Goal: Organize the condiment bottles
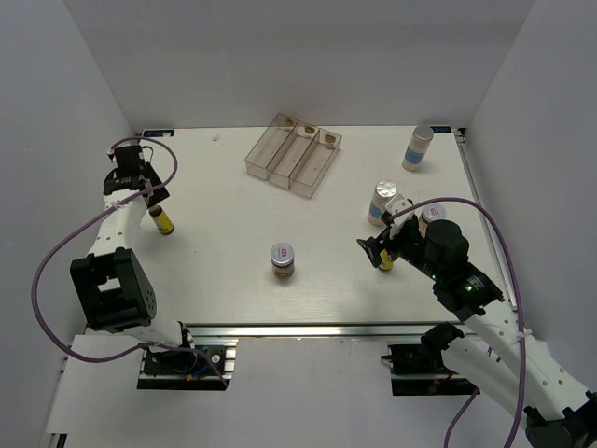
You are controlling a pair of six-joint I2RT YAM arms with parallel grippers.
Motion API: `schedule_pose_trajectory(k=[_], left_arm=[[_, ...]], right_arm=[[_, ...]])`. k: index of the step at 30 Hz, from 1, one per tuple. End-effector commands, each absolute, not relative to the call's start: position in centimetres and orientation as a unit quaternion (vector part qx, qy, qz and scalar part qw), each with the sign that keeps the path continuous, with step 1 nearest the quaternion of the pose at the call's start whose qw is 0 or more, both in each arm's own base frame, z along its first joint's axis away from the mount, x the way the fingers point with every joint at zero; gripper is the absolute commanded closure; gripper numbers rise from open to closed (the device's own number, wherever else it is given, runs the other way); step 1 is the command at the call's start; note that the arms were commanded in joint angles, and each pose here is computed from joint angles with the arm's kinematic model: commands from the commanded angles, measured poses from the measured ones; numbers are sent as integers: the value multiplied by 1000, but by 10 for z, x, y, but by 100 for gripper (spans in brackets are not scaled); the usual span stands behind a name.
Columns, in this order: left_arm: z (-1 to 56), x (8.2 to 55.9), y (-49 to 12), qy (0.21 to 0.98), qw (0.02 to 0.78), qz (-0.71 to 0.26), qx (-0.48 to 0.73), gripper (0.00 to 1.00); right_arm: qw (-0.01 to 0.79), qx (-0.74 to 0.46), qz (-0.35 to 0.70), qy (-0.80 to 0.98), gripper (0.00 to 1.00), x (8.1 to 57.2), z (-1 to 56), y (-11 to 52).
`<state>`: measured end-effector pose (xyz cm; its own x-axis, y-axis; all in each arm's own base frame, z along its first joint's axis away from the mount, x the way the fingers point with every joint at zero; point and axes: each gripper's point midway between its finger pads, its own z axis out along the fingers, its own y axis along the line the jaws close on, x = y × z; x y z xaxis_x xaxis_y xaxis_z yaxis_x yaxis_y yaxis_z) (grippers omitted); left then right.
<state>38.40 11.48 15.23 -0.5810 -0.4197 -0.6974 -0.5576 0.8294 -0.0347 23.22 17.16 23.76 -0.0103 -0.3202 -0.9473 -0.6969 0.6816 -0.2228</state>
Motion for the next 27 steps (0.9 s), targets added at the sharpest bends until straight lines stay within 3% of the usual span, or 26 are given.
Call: schedule_pose_trajectory(k=[1, 9, 16, 24, 27], left_arm=[[165, 393, 114, 881, 379, 87, -267, 36], [160, 394, 115, 887, 370, 91, -261, 47], [163, 396, 117, 887, 371, 94, -259, 64], [190, 405, 105, 881, 404, 59, -239, 100], [211, 415, 89, 876, 429, 17, -219, 100]], right_arm=[[621, -357, 155, 680, 11, 235, 252, 171], [623, -353, 152, 681, 11, 236, 253, 170], [624, -352, 150, 681, 11, 236, 253, 169], [624, -353, 150, 681, 11, 236, 253, 170], [623, -353, 151, 681, 11, 236, 252, 170]])
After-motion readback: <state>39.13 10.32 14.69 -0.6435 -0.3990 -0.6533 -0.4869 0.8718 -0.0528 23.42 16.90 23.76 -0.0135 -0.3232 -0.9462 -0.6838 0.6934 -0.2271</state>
